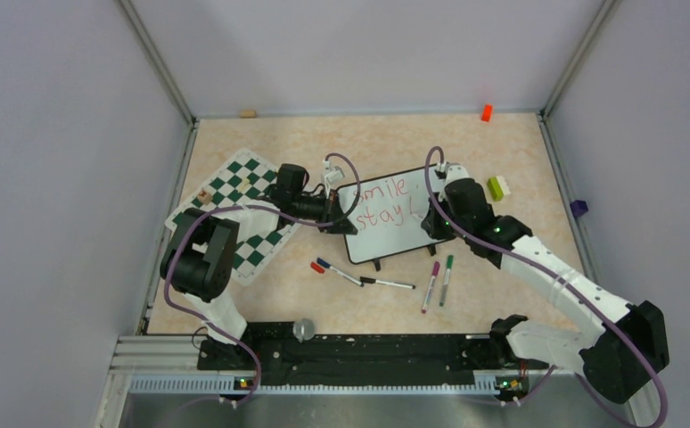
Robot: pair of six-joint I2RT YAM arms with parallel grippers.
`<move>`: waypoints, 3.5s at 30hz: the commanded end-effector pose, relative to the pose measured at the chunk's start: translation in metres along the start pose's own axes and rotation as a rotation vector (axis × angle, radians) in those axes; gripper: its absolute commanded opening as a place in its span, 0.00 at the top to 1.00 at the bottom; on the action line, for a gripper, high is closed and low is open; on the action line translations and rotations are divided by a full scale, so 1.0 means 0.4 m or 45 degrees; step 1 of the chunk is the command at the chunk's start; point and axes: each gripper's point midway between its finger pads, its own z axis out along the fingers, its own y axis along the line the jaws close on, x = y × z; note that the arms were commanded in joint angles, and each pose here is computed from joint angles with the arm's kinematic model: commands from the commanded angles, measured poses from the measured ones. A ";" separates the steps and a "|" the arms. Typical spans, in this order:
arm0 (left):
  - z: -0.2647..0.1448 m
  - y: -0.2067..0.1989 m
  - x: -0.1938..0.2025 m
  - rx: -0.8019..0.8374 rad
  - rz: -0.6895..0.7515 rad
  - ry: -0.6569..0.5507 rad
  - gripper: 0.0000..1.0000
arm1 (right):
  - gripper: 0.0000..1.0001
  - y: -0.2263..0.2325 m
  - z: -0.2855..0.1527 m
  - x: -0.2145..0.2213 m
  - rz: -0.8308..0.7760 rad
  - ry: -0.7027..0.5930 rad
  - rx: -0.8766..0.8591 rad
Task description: Write a sentence on the whiteboard
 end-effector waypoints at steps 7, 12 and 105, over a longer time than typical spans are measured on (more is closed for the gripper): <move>-0.020 0.058 0.003 -0.164 -0.042 0.005 1.00 | 1.00 0.026 -0.047 -0.097 0.017 -0.116 -0.043; -0.020 0.057 0.003 -0.163 -0.040 0.005 1.00 | 1.00 0.030 -0.059 -0.132 0.005 -0.150 -0.036; -0.019 0.053 0.004 -0.154 -0.040 0.006 1.00 | 1.00 -0.009 -0.014 -0.152 -0.011 -0.143 0.090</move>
